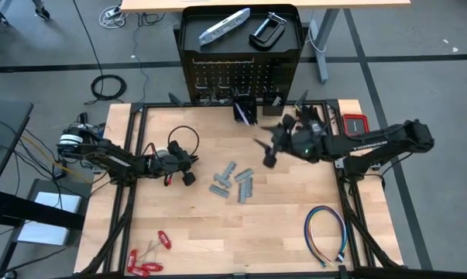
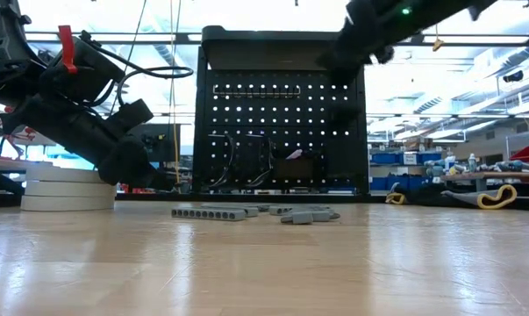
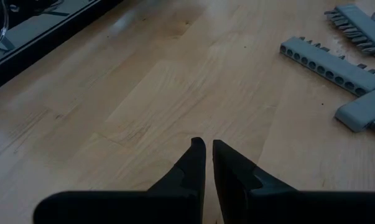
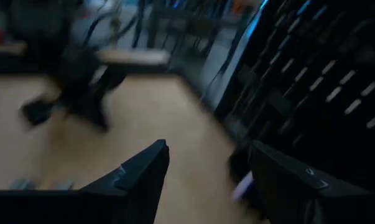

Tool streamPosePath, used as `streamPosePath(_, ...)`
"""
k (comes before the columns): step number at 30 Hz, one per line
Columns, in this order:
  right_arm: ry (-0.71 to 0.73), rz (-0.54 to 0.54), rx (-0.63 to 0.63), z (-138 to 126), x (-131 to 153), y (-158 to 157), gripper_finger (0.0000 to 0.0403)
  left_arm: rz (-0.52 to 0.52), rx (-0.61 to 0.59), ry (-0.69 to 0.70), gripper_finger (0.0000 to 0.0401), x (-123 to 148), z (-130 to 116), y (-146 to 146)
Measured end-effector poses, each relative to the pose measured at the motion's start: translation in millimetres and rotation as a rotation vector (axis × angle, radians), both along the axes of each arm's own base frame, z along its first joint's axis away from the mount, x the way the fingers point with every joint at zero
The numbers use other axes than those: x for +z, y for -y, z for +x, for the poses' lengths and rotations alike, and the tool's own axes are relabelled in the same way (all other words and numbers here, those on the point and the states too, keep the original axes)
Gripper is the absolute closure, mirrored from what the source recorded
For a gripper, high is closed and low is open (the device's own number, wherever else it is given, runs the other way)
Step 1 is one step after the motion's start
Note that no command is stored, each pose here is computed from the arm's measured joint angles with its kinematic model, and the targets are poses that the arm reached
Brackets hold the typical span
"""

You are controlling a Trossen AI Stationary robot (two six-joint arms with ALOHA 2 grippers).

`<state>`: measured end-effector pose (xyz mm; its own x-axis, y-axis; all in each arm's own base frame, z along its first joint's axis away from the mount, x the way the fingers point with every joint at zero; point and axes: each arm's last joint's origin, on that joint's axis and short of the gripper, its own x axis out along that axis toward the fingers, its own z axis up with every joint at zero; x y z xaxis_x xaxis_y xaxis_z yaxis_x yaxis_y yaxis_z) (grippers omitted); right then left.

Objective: Hang tools onto peg board
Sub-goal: Put the gray screwdriver bit set into the right black bin on the peg board

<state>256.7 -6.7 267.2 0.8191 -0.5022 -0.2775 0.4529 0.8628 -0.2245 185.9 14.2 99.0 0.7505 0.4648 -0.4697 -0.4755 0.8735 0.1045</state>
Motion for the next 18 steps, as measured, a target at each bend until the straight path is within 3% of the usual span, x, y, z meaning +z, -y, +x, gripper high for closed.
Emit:
streamPosePath(9,-0.240,0.321,-0.010,1,-64,-34,0.0165,0.004,0.013,0.043,0.0366,3,2,0)
streamPosePath(13,-0.367,0.359,0.000,9,-103,-46,0.0165,0.035,0.001,0.105,0.0366,10,5,0)
streamPosePath(18,-0.403,0.352,0.029,28,-128,-57,0.0159,0.073,-0.011,0.148,0.0366,16,8,-1)
